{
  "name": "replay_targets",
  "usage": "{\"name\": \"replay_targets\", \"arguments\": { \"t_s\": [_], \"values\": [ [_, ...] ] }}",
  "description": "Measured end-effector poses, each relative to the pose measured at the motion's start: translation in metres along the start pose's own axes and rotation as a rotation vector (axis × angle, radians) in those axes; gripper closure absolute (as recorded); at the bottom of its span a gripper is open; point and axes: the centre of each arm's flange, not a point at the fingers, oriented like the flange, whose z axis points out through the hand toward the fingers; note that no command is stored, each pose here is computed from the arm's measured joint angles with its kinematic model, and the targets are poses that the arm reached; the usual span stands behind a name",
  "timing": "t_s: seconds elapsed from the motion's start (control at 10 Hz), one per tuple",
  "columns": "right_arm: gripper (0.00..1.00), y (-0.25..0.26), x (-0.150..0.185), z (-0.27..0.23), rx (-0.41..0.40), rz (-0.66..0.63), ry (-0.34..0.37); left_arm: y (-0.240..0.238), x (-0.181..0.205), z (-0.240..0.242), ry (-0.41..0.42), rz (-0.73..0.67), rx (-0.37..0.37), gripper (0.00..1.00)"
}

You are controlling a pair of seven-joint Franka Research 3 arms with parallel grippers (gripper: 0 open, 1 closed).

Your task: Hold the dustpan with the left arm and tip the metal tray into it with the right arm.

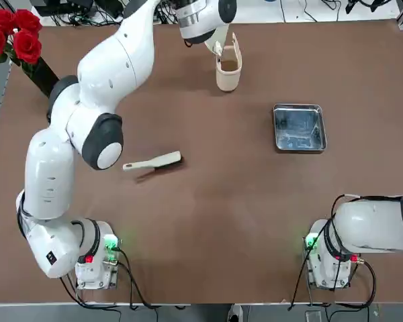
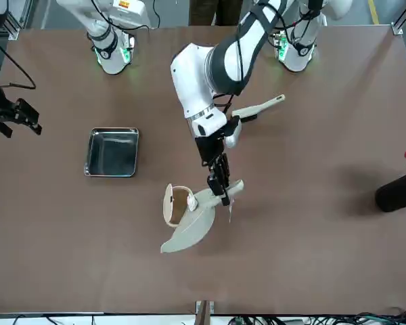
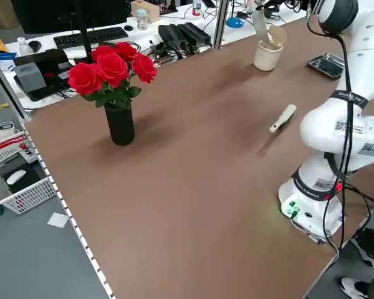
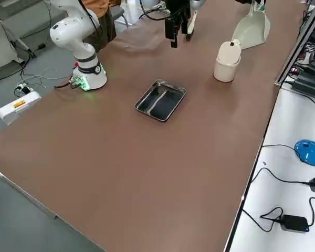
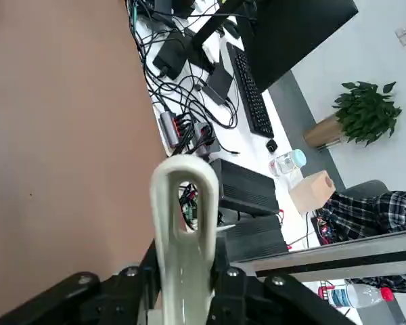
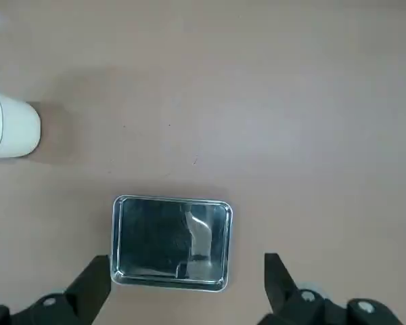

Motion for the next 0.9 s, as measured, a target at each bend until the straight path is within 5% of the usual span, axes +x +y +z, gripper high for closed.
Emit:
{"name": "replay_targets", "arguments": {
  "t_s": [0.9],
  "values": [
    [0.00, -0.003, 0.000, 0.000, 0.000, -0.006, 0.000, -0.002, -0.012, -0.017, 0.008, 0.038, -0.057, 0.67]
  ]
}}
